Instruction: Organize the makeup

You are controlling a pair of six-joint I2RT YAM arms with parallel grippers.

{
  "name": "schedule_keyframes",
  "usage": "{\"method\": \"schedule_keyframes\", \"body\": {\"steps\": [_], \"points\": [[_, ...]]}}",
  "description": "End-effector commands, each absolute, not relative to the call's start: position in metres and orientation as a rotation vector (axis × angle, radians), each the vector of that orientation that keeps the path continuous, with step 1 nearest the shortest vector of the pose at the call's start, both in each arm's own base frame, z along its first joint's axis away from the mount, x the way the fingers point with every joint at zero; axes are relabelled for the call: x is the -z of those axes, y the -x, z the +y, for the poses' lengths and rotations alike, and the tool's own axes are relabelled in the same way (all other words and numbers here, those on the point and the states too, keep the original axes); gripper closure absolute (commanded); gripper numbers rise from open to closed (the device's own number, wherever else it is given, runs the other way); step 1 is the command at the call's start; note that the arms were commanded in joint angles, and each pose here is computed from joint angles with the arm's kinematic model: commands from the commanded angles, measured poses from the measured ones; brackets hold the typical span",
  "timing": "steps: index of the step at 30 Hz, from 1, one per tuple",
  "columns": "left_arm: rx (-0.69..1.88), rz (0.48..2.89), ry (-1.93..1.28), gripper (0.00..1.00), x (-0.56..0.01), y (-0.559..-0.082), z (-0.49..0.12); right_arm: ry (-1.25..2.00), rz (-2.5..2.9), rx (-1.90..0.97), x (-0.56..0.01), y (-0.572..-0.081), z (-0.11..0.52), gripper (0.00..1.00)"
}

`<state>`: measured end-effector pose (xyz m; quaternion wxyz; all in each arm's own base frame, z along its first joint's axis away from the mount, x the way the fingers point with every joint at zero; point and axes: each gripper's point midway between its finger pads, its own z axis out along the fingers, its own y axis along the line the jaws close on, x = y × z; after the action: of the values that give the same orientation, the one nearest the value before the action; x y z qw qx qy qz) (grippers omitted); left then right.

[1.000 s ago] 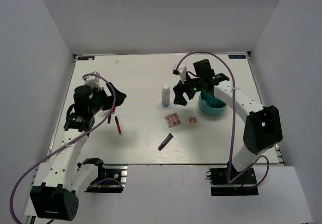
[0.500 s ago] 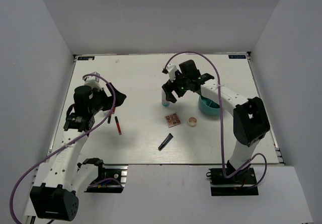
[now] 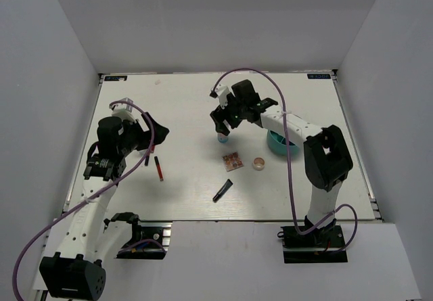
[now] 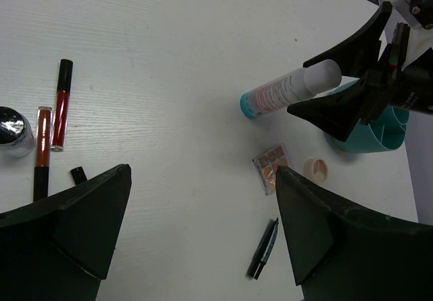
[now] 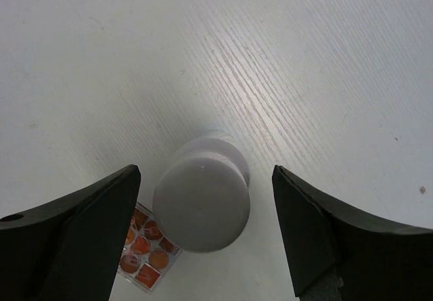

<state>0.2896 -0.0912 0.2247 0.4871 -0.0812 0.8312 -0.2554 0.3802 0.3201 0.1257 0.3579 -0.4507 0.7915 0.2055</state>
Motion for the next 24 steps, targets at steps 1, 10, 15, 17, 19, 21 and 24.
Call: {"method": "schedule_keyframes", "body": {"steps": [1,10,15,17,19,21,24], "points": [[0.612,1.974,0.186,0.03,-0.246,-0.288,-0.089,1.135,1.973,-0.528,-0.143,-0.395,0.334,0.18],[0.615,1.971,0.188,0.03,-0.246,-0.286,-0.089,1.13,1.973,-0.499,-0.137,-0.399,0.334,0.5],[0.623,1.963,0.184,0.03,-0.249,-0.286,-0.09,1.147,1.945,-0.515,-0.148,-0.397,0.332,0.96],[0.623,1.963,0.184,0.03,-0.249,-0.286,-0.09,1.156,1.923,-0.54,-0.16,-0.393,0.333,1.0],[0.624,1.963,0.181,0.03,-0.249,-0.285,-0.09,1.146,1.877,-0.552,-0.188,-0.39,0.33,1.0],[0.624,1.963,0.175,0.03,-0.249,-0.284,-0.091,1.122,1.817,-0.571,-0.221,-0.387,0.322,1.0],[0.627,1.96,0.158,0.03,-0.25,-0.283,-0.093,1.09,1.761,-0.566,-0.26,-0.383,0.308,1.0]]}}
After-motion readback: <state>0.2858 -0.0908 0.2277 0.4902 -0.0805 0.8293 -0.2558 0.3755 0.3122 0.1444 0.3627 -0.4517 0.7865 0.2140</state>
